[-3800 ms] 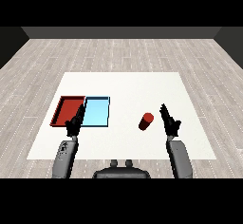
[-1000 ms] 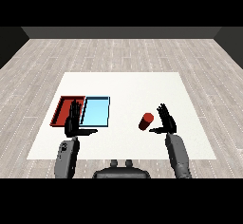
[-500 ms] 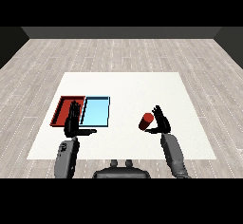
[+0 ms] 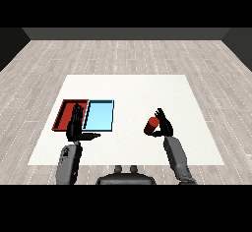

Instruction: Pick the red can and put it in the red box

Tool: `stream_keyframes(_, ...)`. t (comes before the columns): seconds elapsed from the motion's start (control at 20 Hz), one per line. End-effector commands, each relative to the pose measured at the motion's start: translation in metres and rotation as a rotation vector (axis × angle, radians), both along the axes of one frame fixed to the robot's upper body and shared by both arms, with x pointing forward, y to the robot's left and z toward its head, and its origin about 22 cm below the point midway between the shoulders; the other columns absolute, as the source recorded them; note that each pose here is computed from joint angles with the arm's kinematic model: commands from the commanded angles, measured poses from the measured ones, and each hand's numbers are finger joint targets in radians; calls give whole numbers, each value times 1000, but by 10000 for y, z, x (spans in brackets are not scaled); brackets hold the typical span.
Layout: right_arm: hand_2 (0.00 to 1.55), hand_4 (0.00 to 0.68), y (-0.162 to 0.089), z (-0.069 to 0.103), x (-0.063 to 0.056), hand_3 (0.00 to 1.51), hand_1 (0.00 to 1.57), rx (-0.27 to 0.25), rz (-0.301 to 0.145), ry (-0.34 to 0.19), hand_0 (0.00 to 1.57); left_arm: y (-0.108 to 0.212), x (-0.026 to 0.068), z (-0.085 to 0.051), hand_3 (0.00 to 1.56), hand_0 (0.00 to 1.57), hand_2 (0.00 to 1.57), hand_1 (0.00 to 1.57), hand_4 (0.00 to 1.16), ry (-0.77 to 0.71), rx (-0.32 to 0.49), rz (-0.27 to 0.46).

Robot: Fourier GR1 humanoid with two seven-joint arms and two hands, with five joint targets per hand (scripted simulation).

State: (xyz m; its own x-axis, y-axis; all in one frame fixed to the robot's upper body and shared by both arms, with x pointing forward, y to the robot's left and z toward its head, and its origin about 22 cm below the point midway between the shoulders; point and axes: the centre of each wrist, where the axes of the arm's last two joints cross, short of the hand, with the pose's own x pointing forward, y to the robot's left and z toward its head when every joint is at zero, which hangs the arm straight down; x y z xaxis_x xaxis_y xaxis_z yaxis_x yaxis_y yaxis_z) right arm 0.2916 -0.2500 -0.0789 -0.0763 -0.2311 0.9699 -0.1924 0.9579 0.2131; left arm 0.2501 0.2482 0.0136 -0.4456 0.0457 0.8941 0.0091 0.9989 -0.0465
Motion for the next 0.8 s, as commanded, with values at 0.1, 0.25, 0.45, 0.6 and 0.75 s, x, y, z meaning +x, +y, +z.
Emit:
stream_keyframes(0.1,0,0,190,84,146,0,0,7,21,8,0,4,9,-24,0,0,0,0,0,-4,9,-12)
stream_keyframes(0.25,0,0,175,65,-84,0,0,13,31,20,0,-13,69,-43,0,0,0,0,0,-21,-1,-1)
stream_keyframes(0.45,0,0,105,-46,223,0,0,1,50,22,0,-97,31,105,0,0,0,0,0,-15,-3,16)
stream_keyframes(0.6,0,0,354,2,200,0,0,5,30,28,0,121,83,109,0,0,0,0,0,-21,-3,19)
stream_keyframes(0.75,0,0,349,-11,319,0,0,14,28,31,0,-58,21,185,0,0,0,0,0,-18,-8,18)
